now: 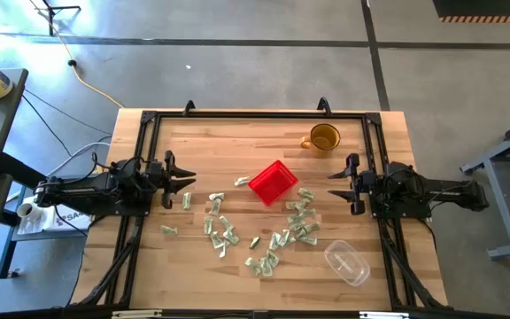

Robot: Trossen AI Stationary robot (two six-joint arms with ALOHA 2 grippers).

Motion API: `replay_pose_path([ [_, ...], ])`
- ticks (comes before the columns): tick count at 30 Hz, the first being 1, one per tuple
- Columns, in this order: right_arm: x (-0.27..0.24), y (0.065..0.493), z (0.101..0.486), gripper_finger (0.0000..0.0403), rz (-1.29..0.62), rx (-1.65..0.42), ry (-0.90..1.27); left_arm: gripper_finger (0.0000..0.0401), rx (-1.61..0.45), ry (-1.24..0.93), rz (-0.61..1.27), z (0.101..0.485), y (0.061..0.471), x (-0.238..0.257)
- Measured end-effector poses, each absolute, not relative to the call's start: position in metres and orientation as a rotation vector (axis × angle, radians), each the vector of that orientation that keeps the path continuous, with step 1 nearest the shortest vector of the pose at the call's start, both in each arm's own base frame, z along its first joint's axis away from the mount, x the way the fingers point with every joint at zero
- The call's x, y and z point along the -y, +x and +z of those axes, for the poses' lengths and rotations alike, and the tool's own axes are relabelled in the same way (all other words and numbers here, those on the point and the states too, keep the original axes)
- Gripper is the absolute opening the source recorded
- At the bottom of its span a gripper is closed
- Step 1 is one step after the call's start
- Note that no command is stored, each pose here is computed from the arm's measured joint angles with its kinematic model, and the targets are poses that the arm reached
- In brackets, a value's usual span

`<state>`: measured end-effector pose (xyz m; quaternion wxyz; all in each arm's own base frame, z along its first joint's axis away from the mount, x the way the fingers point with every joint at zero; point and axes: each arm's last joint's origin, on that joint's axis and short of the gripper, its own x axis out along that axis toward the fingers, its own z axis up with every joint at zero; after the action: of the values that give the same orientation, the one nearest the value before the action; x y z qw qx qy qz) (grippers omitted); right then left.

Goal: Pick and place items into bin

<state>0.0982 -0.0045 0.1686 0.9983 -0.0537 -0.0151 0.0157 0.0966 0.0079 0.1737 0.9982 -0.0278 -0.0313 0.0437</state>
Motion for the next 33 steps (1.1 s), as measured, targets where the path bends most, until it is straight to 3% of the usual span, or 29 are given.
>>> replay_pose_path([
  [24,0.005,0.098,0.169,0.0195,0.026,0.031,-0.117,0.0122,0.074,-0.058,0.087,0.175,0.096,-0.008],
  [33,0.01,0.094,0.194,0.0195,-0.176,0.274,-0.269,0.0122,0.322,-0.717,0.046,0.194,0.093,-0.01],
])
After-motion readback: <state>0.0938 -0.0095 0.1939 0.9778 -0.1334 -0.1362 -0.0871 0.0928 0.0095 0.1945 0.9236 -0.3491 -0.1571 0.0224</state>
